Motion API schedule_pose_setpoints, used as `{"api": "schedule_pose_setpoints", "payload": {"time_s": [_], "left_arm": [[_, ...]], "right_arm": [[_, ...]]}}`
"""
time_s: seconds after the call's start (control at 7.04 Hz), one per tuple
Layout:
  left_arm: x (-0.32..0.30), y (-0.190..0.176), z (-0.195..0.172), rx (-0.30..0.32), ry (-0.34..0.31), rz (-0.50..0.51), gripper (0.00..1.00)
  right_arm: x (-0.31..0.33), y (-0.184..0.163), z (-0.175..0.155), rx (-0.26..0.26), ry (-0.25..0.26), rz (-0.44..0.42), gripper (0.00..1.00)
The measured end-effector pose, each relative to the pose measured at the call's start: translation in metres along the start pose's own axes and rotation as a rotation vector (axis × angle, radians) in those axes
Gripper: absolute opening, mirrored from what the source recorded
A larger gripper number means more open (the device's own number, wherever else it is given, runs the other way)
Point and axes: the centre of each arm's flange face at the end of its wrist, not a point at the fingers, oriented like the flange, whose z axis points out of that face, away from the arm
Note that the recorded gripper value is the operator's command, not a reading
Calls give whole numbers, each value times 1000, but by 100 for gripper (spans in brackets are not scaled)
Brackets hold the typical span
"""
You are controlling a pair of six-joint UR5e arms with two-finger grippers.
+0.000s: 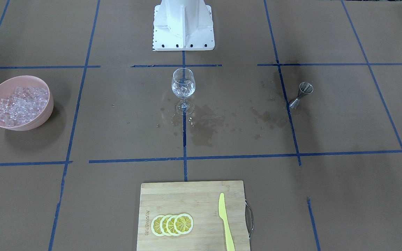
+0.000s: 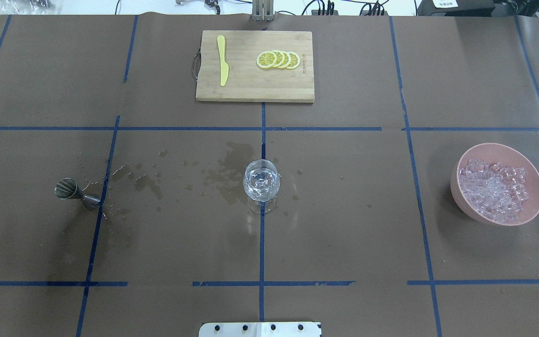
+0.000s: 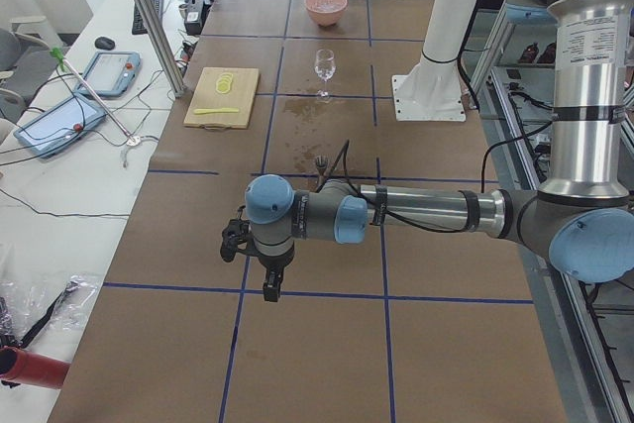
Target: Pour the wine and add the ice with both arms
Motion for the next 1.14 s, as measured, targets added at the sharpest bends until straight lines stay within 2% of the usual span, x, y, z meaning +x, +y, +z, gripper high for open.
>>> {"api": "schedule_pose_setpoints", "payload": {"time_s": [0.14,0.43,0.71,0.85,1.14], "left_arm": [[-1,0,1,-2,0,-2,100],[-3,-1,4,-7,0,-8,100],[-4,-2,4,-8,-1,-10,100],[-4,-2,4,-7,-1,-10,100],[-4,-3,4,-7,-1,-11,100]], "right_arm": [[0,1,-7,2,-27,24,100],[-4,2,-17,-16,-38,112,100],[-3,5,-19,-19,4,214,100],[2,6,-18,-20,39,228,100],[3,6,-16,-13,68,215,100]]}}
